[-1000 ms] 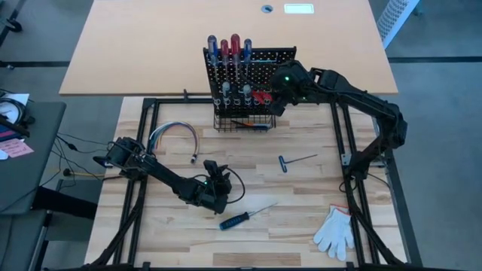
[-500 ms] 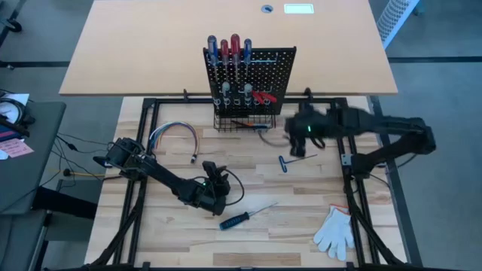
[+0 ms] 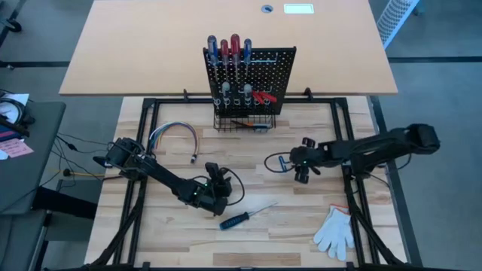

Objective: Hang tools onto peg board
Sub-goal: Hang the blue pick tool on the pegboard

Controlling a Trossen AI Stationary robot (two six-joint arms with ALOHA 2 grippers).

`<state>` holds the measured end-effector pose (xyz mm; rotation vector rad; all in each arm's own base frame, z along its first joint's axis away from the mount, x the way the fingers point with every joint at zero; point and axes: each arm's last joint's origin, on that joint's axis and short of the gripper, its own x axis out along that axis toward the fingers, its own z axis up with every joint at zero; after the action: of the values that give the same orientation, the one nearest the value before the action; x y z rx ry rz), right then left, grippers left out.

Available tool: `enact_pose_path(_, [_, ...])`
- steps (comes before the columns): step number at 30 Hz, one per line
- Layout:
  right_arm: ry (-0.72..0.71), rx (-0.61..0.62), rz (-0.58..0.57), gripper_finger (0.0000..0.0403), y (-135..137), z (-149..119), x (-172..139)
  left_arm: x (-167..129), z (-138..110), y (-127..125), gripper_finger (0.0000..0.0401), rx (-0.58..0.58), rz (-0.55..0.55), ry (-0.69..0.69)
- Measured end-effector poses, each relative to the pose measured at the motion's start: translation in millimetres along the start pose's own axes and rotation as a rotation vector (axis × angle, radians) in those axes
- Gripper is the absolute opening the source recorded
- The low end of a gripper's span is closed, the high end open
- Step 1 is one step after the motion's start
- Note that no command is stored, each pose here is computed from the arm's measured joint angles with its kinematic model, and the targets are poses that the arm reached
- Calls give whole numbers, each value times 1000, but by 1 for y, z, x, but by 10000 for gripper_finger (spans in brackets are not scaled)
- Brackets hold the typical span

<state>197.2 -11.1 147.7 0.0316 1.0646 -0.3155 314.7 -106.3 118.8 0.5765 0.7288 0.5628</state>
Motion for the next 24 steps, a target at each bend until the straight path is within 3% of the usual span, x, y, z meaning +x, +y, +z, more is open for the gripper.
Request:
enact_pose_path(7, [72,-14,-4,130,5,-2,41,0,2,-1,164,-14,-43,-11])
enact_pose_path(15, [-64,28,18,13,20,8,64,0,2,-1,164,-21,-44,-11])
enact_pose_path(24, [-358,100,213,1,36,33,63,-2,7,-3,164,-53,-47,-47])
